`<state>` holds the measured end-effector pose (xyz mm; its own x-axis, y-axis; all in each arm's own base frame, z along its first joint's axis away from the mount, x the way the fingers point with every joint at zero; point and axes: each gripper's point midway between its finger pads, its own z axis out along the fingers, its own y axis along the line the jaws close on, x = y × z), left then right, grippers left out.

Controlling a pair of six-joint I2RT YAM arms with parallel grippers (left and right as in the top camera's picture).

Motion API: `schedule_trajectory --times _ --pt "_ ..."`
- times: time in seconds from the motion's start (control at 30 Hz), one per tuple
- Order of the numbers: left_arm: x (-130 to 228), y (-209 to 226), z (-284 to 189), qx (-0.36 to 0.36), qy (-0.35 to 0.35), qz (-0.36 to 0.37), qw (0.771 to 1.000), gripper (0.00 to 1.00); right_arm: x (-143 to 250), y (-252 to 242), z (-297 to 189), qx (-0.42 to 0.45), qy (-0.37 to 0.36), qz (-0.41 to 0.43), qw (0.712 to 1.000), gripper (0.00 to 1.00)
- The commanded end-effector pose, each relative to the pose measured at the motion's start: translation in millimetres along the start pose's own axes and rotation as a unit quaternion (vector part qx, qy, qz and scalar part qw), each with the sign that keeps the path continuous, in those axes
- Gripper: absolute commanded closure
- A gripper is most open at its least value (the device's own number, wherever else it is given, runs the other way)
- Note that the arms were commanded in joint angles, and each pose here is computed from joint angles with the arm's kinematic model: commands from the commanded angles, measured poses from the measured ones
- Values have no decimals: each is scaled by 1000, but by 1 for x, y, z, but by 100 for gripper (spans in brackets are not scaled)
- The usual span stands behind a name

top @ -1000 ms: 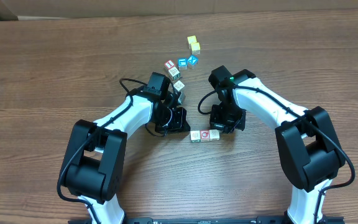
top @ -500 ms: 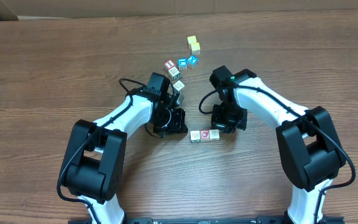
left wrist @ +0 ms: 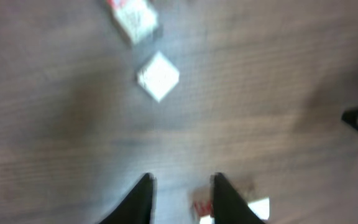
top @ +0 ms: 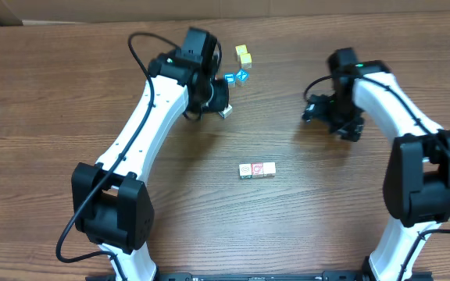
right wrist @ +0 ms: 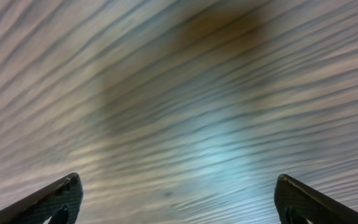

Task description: Flip 4 blocks

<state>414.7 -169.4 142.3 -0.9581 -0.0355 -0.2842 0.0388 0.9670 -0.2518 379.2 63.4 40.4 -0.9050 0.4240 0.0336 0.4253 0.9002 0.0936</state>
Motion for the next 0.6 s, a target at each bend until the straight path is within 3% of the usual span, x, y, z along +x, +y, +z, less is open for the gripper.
schedule_trajectory --times 0.0,0.13,0.57 --pt "-16 5 -9 -31 -37 4 999 60 -14 -10 -6 -2 -13 13 1000 0" --pt "-18 12 -1 -74 -44 17 996 43 -21 -22 -8 -2 -14 30 999 0" --pt "-21 4 77 -82 -29 28 996 43 -22 -24 -8 -2 -15 33 999 0"
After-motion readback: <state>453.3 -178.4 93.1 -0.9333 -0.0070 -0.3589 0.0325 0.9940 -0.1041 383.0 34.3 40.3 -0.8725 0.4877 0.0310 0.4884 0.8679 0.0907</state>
